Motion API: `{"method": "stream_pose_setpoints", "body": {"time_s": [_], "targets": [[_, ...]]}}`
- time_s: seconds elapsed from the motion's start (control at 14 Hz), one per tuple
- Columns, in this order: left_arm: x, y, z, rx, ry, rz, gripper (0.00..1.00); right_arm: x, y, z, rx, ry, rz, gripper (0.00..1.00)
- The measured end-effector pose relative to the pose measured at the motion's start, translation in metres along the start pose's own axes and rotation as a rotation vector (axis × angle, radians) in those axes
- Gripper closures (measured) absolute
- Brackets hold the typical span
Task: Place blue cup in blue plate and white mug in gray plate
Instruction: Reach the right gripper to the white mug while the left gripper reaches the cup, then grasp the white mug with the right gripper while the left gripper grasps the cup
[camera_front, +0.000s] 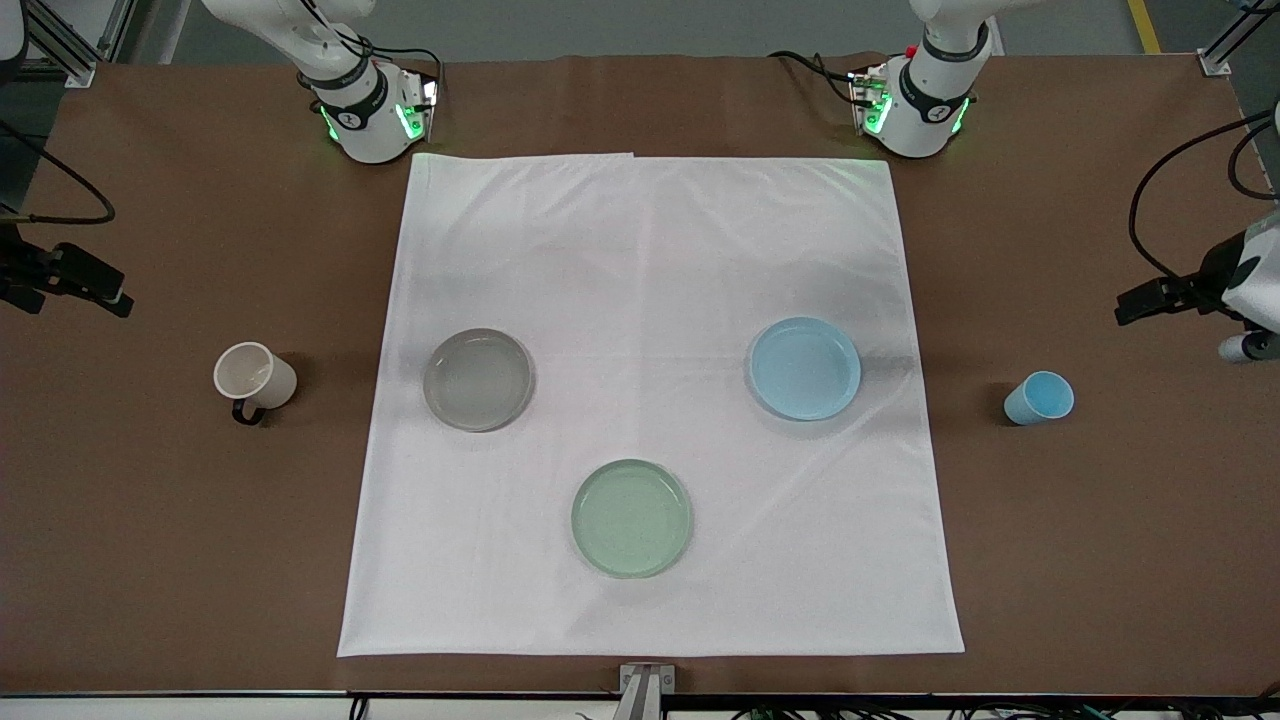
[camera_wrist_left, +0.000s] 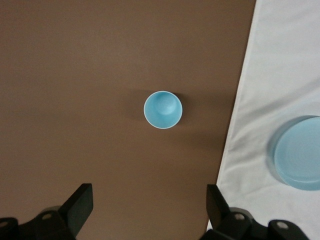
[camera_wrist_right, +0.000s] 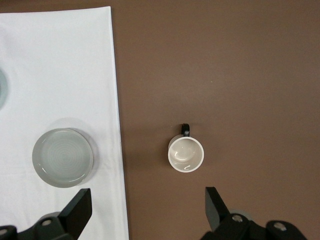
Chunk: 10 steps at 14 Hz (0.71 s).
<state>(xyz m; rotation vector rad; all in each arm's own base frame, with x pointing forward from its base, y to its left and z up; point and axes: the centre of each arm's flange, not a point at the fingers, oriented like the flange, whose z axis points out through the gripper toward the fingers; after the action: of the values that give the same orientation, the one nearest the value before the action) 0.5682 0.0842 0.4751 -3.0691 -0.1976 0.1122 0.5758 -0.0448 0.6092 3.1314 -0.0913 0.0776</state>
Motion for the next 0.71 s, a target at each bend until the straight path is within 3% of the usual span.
{"method": "stream_pose_setpoints", "body": {"time_s": [0.14,0.36,0.5,0.57,0.71], "targets": [[0.004,-0.020,0.051,-0.010,0.002,-0.014,0.00,0.007,0.003,0.017,-0.003,-0.025,0.007,0.00],[0.009,-0.032,0.117,-0.024,0.018,-0.016,0.02,0.029,0.020,0.083,-0.015,-0.112,0.029,0.00],[0.012,-0.029,0.155,-0.033,0.027,-0.011,0.17,0.043,0.036,0.147,-0.020,-0.175,0.014,0.00],[0.014,-0.027,0.170,-0.038,0.031,-0.009,0.17,0.048,0.043,0.178,-0.022,-0.193,0.005,0.00],[0.020,-0.024,0.192,-0.045,0.043,-0.006,0.27,0.052,0.054,0.237,-0.027,-0.202,-0.005,0.00]]}}
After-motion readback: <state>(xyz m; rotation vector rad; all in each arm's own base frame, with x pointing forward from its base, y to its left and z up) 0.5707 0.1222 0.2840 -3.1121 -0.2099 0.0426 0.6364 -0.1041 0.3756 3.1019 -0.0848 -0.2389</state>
